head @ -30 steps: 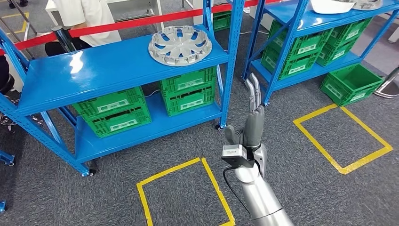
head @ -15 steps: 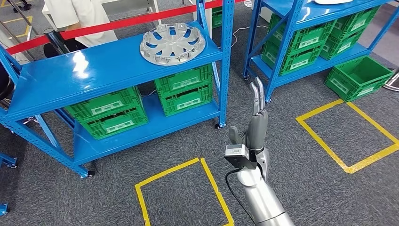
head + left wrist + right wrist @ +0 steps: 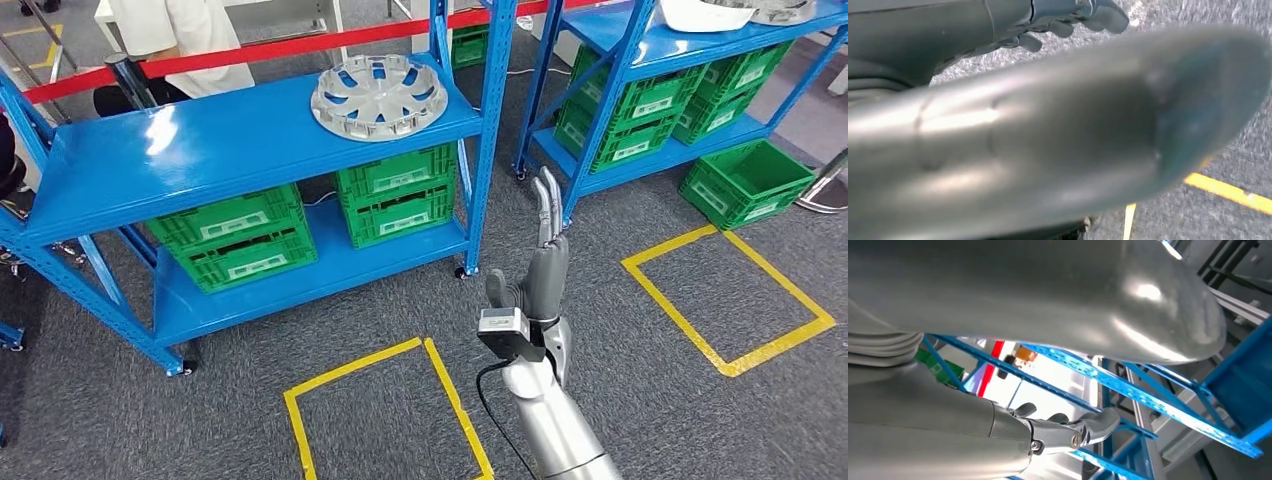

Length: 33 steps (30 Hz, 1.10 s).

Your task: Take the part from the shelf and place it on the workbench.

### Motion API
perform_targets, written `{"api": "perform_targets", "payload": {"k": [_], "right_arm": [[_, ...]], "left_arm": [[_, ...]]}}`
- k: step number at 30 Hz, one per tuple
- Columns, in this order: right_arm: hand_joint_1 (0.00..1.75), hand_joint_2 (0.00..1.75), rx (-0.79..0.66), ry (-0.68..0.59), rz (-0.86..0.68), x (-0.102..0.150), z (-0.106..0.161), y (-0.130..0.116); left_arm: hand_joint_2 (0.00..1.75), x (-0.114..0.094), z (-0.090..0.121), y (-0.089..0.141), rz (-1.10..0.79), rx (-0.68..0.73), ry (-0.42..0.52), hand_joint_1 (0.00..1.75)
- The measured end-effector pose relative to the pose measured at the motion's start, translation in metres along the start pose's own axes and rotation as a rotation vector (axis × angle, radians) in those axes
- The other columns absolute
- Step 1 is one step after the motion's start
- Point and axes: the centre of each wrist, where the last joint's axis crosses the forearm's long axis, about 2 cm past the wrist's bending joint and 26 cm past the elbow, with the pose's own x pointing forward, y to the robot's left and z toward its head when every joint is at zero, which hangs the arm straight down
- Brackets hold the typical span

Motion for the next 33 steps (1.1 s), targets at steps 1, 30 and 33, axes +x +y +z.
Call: {"api": "perform_targets", "payload": {"k": [1, 30, 33], "right_arm": [[0.0, 0.0, 0.001, 0.004, 0.0, 0.0, 0.001, 0.0], [0.0, 0.0, 0.007, 0.008, -0.001, 0.001, 0.011, -0.003], [0.0, 0.0, 0.012, 0.013, 0.0, 0.001, 0.014, -0.003]], "left_arm": [[0.0, 0.0, 0.0, 0.0, 0.0, -0.001, -0.001, 0.0], [0.0, 0.003, 0.0, -0.003, -0.009, -0.006, 0.011, 0.0], [0.0, 0.003, 0.0, -0.003, -0.011, -0.008, 0.011, 0.0]]}}
